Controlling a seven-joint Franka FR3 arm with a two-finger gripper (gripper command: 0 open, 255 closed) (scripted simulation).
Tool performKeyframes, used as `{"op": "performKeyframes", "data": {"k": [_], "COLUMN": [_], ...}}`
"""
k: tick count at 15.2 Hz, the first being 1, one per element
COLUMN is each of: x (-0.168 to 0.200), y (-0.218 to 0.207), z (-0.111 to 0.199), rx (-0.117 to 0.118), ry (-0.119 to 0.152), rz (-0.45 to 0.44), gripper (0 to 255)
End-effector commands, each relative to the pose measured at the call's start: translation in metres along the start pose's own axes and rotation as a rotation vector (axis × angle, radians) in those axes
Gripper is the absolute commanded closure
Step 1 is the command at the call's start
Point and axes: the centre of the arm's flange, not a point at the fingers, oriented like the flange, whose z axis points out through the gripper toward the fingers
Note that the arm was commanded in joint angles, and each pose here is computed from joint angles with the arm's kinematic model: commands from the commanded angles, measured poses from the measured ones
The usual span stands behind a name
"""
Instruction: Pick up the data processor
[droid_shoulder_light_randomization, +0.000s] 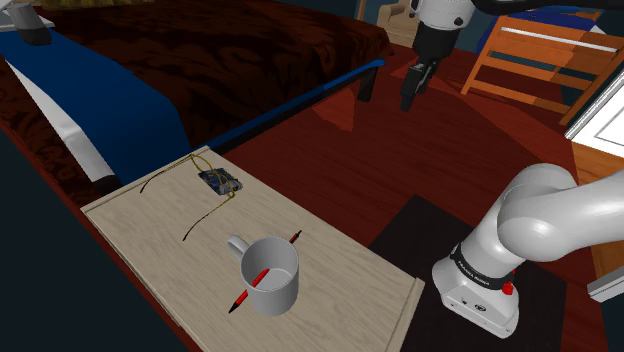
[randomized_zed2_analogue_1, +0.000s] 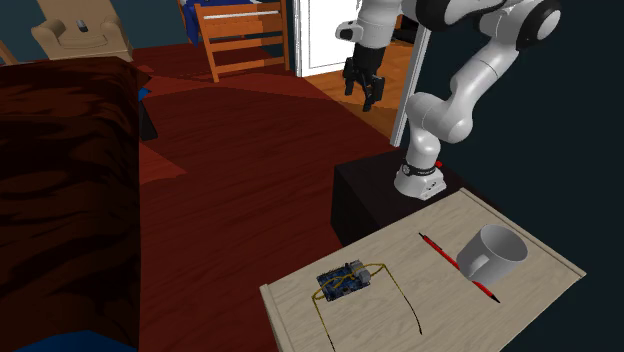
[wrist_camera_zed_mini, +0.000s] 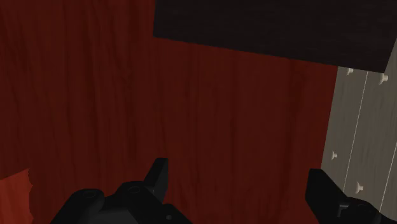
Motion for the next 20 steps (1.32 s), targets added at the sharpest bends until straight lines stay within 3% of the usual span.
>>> {"op": "performKeyframes", "data": {"k": [1,20], "x": [0.000,0.145], "y": [0.000,-0.195], "z": [0.000,0.045], "rx": [0.000,0.041], "ry": [0.000,-0.014], "rz": [0.000,-0.017], "gripper": [0,0]}}
